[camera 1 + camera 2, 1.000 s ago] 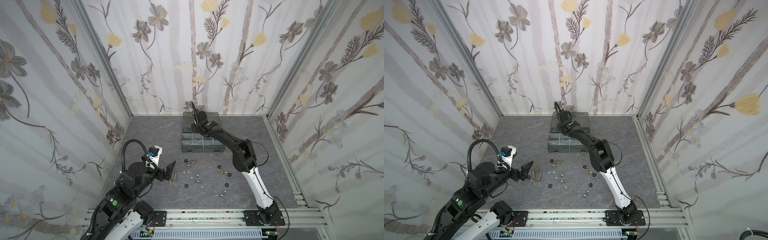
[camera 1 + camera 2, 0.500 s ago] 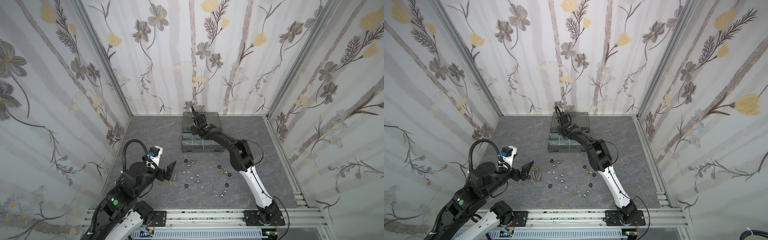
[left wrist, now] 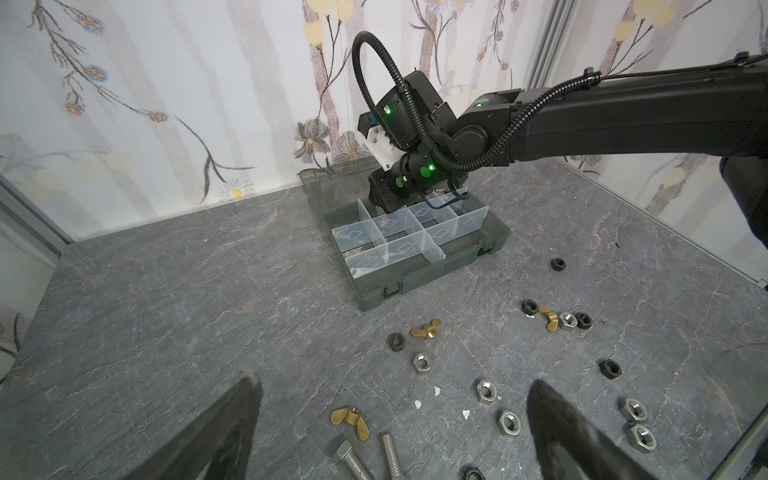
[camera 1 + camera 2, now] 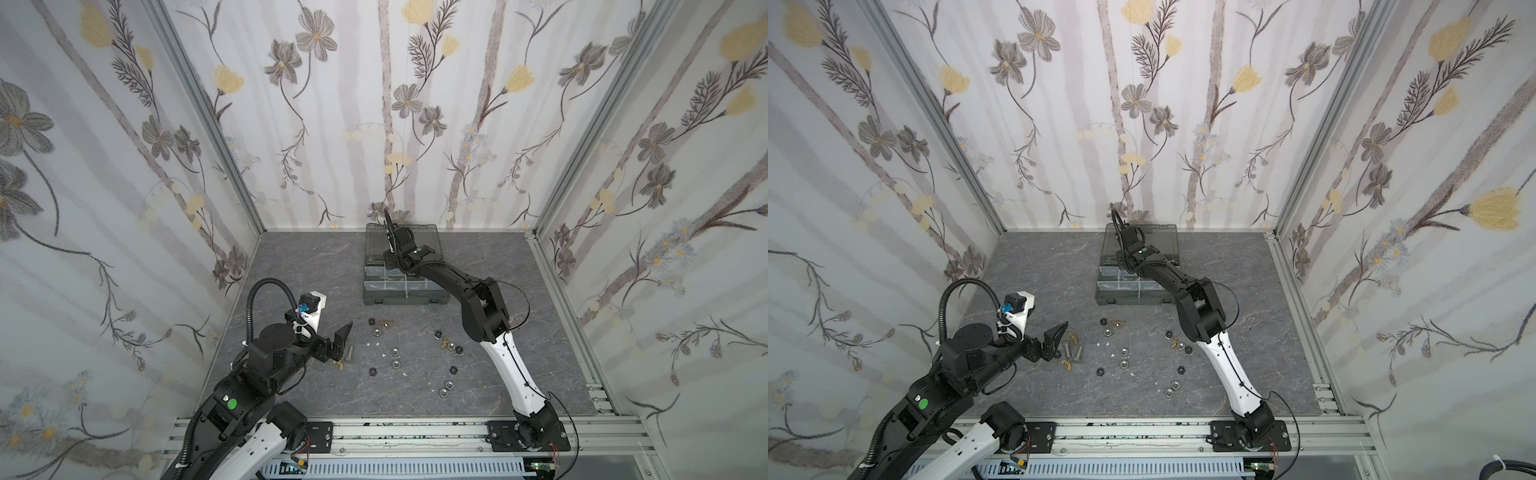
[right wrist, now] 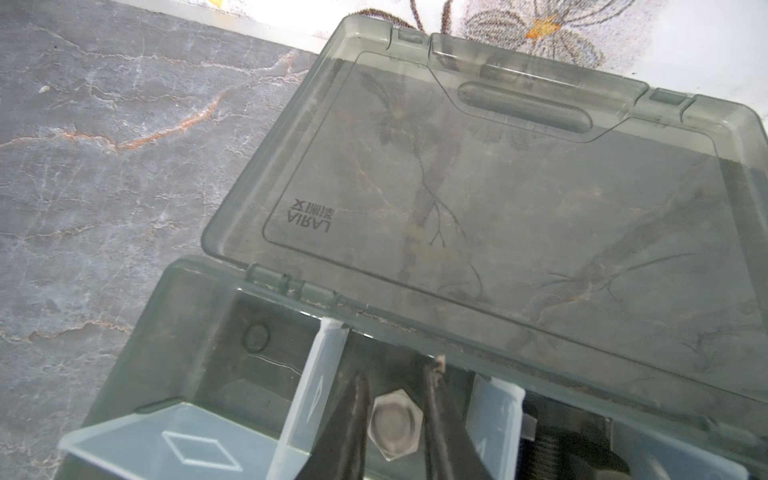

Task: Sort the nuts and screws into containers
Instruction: 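Open the right gripper to release the steel bolt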

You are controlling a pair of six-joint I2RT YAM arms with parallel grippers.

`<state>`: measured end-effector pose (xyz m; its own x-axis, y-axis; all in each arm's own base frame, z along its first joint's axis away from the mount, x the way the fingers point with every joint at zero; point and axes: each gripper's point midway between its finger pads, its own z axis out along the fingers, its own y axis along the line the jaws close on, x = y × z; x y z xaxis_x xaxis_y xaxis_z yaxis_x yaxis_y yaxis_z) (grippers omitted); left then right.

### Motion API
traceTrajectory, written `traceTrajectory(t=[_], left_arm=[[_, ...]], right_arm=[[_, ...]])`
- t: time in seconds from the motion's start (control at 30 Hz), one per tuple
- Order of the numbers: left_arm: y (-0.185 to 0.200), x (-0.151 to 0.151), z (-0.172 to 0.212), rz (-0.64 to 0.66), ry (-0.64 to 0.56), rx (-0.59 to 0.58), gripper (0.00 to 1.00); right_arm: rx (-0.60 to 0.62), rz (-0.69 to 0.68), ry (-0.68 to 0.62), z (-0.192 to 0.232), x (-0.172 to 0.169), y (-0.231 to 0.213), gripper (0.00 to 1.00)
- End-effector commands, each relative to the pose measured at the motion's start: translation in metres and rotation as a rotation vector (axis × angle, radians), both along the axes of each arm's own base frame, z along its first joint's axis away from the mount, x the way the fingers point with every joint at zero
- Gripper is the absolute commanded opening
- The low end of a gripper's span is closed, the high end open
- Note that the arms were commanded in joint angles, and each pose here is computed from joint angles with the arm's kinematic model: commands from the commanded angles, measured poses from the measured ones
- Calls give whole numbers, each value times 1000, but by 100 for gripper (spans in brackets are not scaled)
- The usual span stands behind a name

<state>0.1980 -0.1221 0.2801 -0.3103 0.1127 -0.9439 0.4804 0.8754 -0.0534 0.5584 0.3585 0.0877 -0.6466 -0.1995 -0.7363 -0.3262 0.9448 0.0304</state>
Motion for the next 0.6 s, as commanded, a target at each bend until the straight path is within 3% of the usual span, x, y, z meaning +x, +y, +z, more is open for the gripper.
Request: traceTrajectory(t=[0.0, 0.13, 0.3, 0.57], left_arm=[[1, 2, 11, 12, -37, -33, 100], [2, 1, 14, 16, -44, -40, 100], [3, 0, 17, 20, -43, -50, 100], [9, -3, 26, 40, -69, -69, 100]], right_arm=[[23, 6, -24, 23, -2, 3, 27], [50, 48, -19, 43, -14, 14, 27], [39, 115, 43, 53, -55, 39, 30], [113, 349, 214, 31, -181, 112, 35]])
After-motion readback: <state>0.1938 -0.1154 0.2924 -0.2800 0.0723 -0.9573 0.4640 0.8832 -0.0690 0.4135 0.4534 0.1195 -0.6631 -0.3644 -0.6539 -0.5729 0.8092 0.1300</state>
